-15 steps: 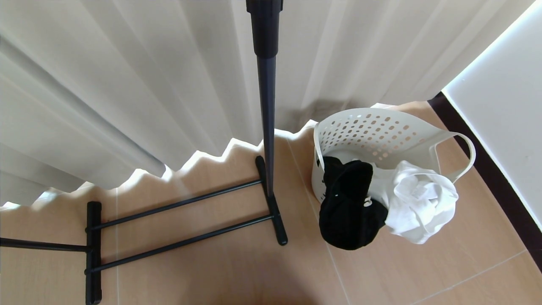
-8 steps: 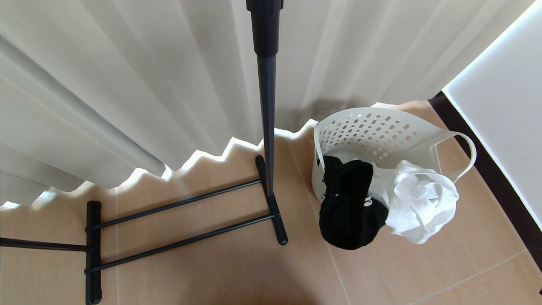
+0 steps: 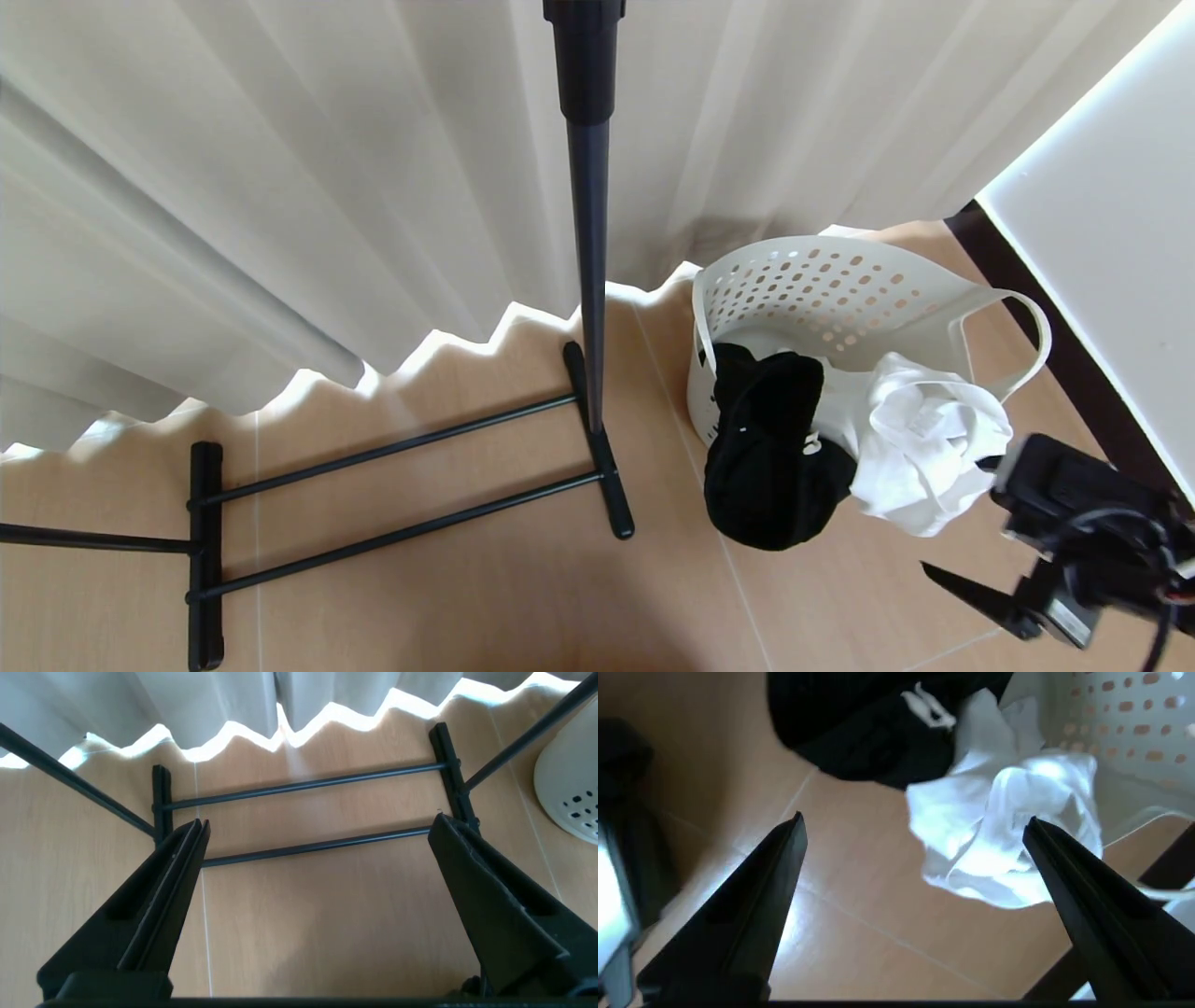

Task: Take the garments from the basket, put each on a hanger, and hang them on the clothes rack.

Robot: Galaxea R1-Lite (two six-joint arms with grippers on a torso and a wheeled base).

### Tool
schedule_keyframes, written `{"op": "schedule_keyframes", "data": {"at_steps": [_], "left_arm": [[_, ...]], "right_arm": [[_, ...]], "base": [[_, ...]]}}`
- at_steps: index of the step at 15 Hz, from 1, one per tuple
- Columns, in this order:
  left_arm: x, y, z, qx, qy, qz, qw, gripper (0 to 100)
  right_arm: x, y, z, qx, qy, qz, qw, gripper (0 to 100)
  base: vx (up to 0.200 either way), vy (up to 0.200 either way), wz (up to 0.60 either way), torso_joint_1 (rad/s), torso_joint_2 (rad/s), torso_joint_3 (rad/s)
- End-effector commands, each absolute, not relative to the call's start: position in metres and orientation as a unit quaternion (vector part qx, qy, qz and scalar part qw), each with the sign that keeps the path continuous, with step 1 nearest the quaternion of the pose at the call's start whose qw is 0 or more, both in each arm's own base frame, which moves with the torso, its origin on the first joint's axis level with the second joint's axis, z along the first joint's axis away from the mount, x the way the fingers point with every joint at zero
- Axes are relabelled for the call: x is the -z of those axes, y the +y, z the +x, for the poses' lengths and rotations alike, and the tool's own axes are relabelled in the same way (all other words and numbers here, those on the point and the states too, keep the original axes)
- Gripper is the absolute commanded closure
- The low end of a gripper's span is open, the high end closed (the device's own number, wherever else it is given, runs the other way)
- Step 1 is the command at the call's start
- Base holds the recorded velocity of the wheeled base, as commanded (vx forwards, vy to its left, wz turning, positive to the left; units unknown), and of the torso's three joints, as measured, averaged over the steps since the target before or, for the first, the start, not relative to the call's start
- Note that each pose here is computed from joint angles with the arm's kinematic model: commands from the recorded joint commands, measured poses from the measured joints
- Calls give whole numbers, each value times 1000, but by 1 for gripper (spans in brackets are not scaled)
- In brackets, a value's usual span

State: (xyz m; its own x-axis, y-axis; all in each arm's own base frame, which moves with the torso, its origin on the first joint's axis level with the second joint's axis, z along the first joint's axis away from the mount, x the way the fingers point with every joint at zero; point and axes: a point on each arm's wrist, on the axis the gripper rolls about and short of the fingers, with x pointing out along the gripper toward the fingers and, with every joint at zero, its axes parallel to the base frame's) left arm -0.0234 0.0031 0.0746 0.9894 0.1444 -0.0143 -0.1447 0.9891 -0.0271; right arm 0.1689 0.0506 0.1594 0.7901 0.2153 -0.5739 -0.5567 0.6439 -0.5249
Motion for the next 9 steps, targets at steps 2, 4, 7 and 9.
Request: {"op": "schedule_keyframes", "data": {"at_steps": [2,4,7,9], "left_arm": [[-75,3,-23,-73,7,-14,997,0],[-75,3,-23,-73,7,-14,997,0],[-75,3,-23,-73,7,-14,997,0],[-75,3,-23,-73,7,-14,997,0]], "right_arm": [[-143,103,279,-167,234,-419,861,0],[-146,114,306,-143,199,-415,876,0],[-153,119,323,-131,175,-406,887,0],[-149,121,331,-119,167,-403,892,0]], "base": [[0,0,0,0,0,0],[0,0,0,0,0,0],[0,0,0,0,0,0],[0,0,0,0,0,0]]}}
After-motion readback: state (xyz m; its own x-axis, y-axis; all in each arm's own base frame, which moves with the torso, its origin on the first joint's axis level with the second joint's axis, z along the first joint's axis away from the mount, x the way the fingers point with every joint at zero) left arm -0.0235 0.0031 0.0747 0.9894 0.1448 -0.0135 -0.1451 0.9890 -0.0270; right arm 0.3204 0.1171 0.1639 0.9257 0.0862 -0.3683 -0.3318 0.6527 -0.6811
